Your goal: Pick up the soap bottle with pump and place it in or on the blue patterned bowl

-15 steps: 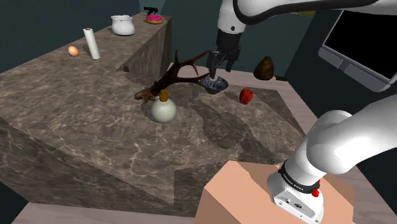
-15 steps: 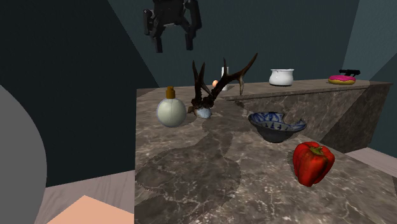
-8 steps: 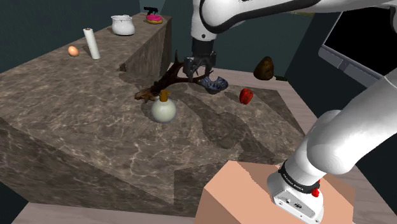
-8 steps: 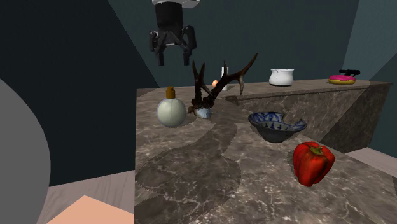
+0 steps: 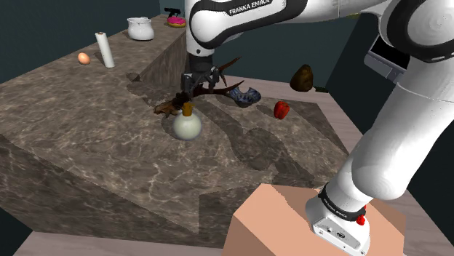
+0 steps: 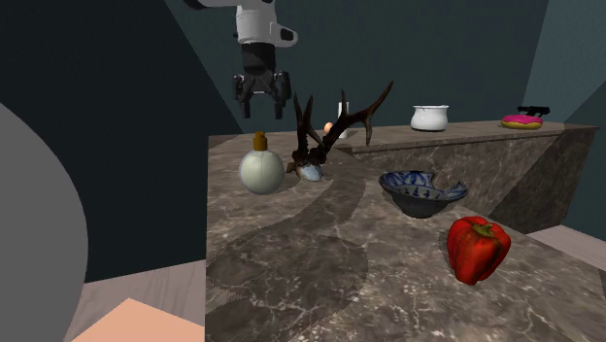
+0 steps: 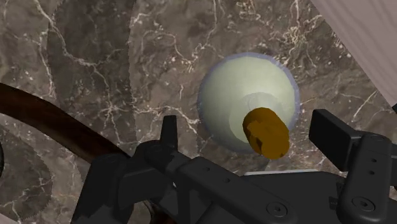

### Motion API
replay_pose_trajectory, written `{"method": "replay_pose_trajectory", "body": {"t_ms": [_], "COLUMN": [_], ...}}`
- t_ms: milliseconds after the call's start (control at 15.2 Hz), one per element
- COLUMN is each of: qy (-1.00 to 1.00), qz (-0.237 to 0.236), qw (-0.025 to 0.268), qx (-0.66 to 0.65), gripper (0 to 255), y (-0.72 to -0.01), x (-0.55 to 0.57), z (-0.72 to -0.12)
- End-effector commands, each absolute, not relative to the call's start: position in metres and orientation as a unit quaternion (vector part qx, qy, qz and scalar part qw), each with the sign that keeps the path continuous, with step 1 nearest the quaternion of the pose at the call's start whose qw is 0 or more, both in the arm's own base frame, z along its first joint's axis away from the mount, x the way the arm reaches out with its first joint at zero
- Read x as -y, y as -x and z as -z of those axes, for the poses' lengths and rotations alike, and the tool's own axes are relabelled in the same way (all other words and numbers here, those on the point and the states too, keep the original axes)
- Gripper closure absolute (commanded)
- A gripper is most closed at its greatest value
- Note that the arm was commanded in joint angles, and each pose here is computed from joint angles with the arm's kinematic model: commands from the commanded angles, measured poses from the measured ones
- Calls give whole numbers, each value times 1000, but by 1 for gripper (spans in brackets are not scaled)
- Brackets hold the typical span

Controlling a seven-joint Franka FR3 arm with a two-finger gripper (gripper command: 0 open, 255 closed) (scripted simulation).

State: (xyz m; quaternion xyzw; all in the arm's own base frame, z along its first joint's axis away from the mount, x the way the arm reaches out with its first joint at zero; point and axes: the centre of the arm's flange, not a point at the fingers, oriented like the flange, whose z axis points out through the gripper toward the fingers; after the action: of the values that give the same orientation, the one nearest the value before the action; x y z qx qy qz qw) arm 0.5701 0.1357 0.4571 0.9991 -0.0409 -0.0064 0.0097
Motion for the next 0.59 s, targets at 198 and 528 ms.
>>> {"method": "replay_pose_trajectory", "body": {"t_ms": [198, 528], "qy": [-999, -999], "qz": [17, 18], "qw": [4, 3], "qx": [39, 39], "gripper": [0, 0], "y": [-624, -628], "x": [-165, -168], "z": [-427, -403]}}
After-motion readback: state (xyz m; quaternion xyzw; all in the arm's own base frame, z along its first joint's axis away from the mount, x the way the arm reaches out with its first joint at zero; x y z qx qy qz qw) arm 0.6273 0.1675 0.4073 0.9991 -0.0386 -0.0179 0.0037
